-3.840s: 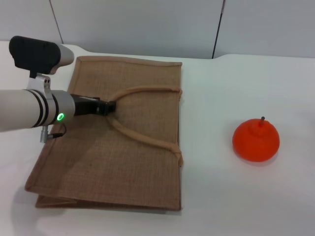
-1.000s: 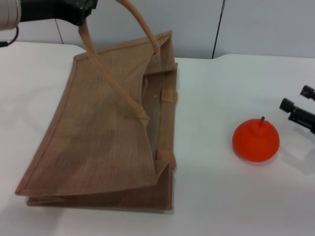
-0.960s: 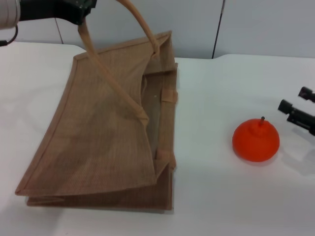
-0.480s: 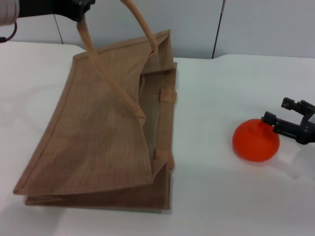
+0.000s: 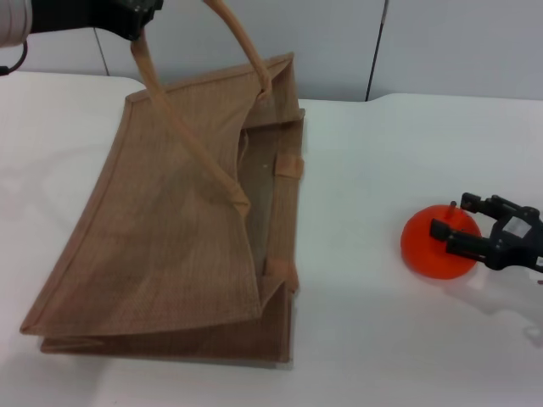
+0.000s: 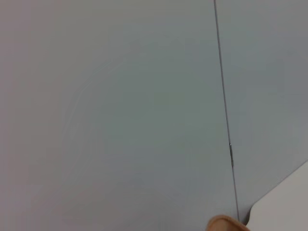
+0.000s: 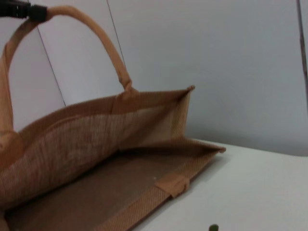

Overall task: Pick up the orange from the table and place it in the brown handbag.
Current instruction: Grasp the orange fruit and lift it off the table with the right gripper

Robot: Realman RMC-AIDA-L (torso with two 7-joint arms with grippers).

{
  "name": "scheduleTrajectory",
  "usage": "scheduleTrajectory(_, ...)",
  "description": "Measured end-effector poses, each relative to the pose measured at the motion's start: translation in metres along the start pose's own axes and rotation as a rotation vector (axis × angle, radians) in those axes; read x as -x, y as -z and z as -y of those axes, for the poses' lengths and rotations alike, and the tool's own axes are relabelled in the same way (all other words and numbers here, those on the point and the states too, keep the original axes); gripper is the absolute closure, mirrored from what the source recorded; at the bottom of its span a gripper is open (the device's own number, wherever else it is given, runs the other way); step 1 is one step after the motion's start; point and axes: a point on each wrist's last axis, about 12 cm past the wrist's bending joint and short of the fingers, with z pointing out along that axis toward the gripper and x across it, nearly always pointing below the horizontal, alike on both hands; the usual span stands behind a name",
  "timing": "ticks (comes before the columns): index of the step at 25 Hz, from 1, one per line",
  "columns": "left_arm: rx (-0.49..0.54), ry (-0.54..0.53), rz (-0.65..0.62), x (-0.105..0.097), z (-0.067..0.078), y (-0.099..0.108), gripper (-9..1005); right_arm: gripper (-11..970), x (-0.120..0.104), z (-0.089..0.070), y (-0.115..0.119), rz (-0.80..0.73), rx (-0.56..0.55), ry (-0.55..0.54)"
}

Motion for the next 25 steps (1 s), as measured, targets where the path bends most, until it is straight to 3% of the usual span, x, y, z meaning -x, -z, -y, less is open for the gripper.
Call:
scheduleTrajectory(15,0.002,-0.004,-0.003,-0.001,0.001,-0.001,870,73,-0.012,0.005,-0.007,-0.075,-0.084,0.002)
scheduleTrajectory(25,0.009,-0.006,-0.011,-0.003,0.0,-0.002,869,73,-0.009,-0.001,-0.016,-0.08,-0.046,-0.003)
